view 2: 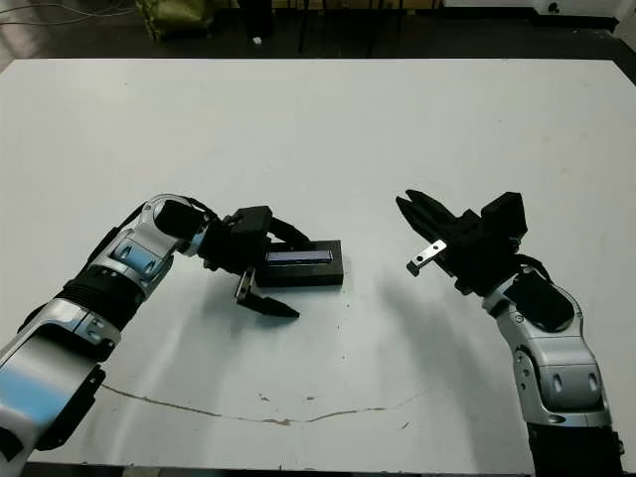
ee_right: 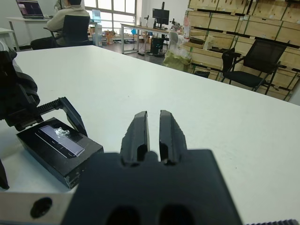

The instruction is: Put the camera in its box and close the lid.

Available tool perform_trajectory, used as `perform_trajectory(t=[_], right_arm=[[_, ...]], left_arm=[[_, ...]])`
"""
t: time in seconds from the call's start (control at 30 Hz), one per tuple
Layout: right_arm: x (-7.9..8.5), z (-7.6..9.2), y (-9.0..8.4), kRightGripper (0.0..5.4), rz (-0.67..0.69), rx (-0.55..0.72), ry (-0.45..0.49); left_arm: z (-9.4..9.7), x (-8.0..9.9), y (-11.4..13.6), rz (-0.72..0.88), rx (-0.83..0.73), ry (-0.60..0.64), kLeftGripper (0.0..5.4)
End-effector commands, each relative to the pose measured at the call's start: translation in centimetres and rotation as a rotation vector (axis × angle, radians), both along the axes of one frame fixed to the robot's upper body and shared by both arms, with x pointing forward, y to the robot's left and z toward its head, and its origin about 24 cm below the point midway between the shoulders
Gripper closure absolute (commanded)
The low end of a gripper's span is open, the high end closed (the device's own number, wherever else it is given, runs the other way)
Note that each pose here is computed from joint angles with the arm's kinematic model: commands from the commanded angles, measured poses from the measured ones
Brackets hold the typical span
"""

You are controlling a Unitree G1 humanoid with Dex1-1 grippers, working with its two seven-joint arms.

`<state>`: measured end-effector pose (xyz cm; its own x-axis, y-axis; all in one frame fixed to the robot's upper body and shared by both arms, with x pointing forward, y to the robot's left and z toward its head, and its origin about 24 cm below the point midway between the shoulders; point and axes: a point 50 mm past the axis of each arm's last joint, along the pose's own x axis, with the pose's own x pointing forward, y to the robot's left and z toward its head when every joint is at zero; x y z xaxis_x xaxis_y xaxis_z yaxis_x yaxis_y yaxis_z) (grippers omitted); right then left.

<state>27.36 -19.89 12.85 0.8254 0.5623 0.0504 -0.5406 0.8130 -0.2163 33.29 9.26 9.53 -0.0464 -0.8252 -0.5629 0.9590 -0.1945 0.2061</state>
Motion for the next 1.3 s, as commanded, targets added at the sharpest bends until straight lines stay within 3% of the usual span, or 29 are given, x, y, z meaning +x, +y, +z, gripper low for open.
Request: perform_trajectory(t=[0.03, 0.23, 0.77, 1.0, 1.2, 1.3], right_arm=[[-0.2, -0.7, -0.3, 5.40, -0.011, -0.011, 0.022], [-0.3, -0.7, -0.2, 5.40, -0.011, -0.010, 0.025], [-0.2, -0.9, -0.3, 5.40, -0.013, -0.018, 0.040], [-0.3, -0.8, -0.3, 5.40, -0.016, -0.009, 0.043], [-0.3, -0.8, -0.2, 5.40, -0.018, -0.018, 0.035], [-0.3, -0.8, -0.2, 5.40, -0.010, -0.003, 0.033]], left_arm=[[-1.8, -0.7, 0.9, 0.001, 0.050, 0.051, 0.03], [-1.4, -0.9, 1.1, 0.006, -0.001, -0.001, 0.03], [0.2, -1.1, 1.1, 0.212, -0.283, -0.188, 0.03], [0.2, -1.2, 1.2, 0.218, -0.312, -0.093, 0.03], [1.8, -1.7, 1.6, 0.183, -0.342, -0.058, 0.03], [2.3, -1.8, 2.5, 0.244, -0.422, -0.030, 0.03]])
